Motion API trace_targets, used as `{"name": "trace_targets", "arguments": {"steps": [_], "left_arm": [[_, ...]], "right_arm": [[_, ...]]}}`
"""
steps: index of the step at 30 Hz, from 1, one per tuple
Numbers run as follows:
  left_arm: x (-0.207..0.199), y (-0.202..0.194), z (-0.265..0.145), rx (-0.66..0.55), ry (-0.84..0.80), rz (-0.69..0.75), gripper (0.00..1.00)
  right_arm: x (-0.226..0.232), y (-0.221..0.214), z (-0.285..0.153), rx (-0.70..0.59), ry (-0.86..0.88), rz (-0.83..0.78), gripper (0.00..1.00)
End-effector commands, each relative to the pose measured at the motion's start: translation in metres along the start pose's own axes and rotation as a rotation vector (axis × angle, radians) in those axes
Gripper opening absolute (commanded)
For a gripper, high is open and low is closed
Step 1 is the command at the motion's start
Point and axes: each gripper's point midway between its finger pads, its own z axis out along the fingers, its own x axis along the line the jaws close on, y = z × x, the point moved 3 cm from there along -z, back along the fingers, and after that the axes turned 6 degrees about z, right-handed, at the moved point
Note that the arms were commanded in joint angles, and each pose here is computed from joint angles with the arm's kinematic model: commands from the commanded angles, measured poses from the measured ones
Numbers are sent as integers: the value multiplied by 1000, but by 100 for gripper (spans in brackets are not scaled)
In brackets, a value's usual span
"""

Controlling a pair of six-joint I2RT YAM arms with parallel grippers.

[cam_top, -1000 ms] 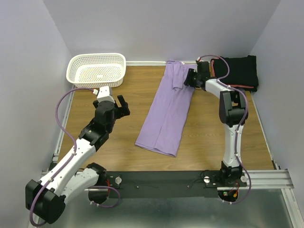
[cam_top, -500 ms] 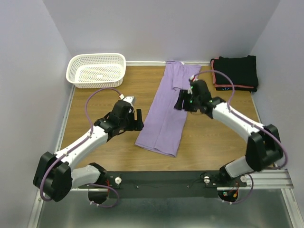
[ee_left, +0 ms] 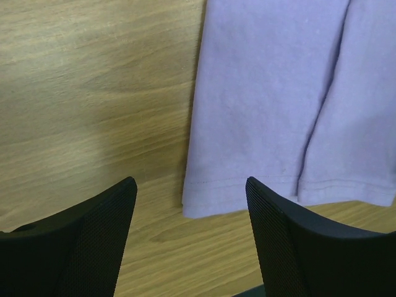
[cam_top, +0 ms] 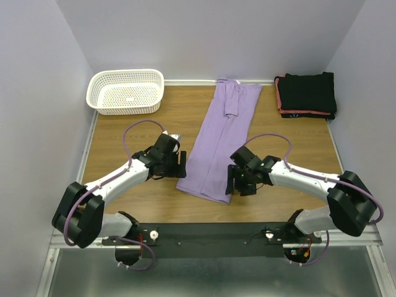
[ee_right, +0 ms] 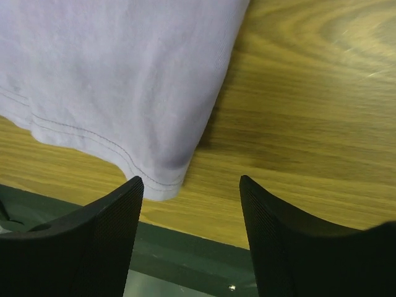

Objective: Fold and stack the t-shirts
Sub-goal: Fold the tshirt

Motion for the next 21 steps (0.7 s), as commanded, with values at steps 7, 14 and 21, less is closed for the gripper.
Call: {"name": "trace_targets", "arguments": {"steps": [7,14,21], "left_arm": [[-6,-16,13,75,-27,28,78],[-5,-18,16,90,-14,45,78],[-2,-22,16,109,5,55,75]], "right_arm": [[12,-16,14,52,-35,0,71],[8,-20,20,70,-60,-2,61],[6,-25,23,97,-65,-2,37]]}}
